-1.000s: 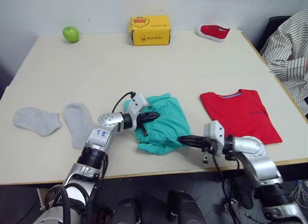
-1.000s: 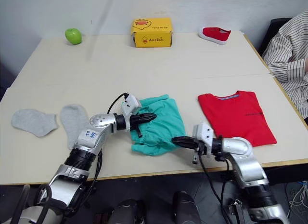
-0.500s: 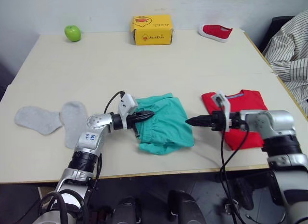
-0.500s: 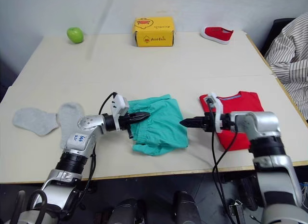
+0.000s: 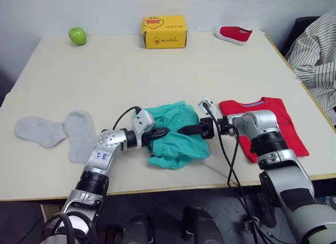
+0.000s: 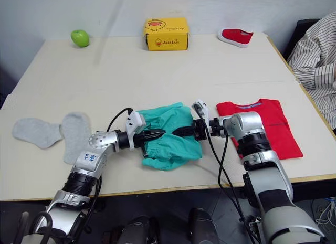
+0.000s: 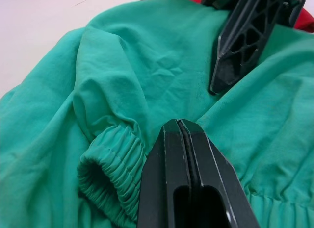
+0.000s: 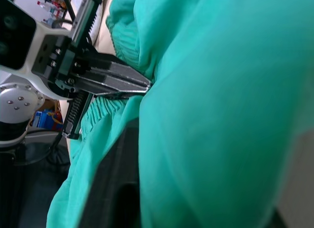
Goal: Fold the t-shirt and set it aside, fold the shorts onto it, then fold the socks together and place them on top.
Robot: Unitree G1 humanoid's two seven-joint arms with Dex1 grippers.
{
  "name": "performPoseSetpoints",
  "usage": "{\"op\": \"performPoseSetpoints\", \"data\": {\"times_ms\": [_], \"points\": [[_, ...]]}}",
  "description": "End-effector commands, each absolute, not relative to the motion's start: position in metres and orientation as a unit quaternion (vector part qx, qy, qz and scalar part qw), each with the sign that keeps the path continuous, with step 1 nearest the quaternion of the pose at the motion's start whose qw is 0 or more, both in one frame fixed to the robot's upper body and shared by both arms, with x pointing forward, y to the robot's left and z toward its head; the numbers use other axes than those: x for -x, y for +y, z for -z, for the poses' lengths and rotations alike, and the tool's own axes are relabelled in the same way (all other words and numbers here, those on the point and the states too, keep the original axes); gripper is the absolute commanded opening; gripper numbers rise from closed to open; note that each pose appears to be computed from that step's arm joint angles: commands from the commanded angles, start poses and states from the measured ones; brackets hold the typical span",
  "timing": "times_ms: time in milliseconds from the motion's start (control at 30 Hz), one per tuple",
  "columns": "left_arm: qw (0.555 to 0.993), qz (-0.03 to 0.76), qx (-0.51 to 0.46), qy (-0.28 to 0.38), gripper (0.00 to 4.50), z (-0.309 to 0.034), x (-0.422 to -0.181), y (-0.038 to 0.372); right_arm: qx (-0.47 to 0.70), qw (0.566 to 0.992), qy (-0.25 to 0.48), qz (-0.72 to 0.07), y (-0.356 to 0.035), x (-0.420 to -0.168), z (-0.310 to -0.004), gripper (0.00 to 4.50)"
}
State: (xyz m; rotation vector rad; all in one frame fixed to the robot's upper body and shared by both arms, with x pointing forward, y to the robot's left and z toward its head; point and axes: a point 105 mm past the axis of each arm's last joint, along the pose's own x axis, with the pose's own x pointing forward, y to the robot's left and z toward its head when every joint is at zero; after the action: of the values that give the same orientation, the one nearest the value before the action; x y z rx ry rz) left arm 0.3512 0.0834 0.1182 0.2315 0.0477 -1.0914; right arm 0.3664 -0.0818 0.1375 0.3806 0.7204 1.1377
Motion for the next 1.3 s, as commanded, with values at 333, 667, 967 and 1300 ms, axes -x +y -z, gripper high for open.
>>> {"op": "performPoseSetpoints", "data": {"times_ms": [333,667,967,1300], "points": [[0.833,0.546,-0.057,-0.074,0.0,-0.159,-0.328,0.087,-0.134,0.782,0.223,-0.566,-0.15,-0.329,-0.243,0.03],[0.779,0.622,-0.031,-0.078,2.91,-0.179,-0.29,0.073,-0.062,0.875,0.273,-0.396,-0.293,-0.329,-0.234,0.0],[0.79,0.609,-0.051,-0.044,4.46,-0.18,-0.277,0.094,0.13,0.919,0.312,-0.205,-0.368,-0.358,-0.183,0.0],[0.794,0.603,-0.068,-0.042,4.5,-0.187,-0.277,0.102,0.233,0.903,0.295,-0.21,-0.371,-0.363,-0.201,2.9]]}}
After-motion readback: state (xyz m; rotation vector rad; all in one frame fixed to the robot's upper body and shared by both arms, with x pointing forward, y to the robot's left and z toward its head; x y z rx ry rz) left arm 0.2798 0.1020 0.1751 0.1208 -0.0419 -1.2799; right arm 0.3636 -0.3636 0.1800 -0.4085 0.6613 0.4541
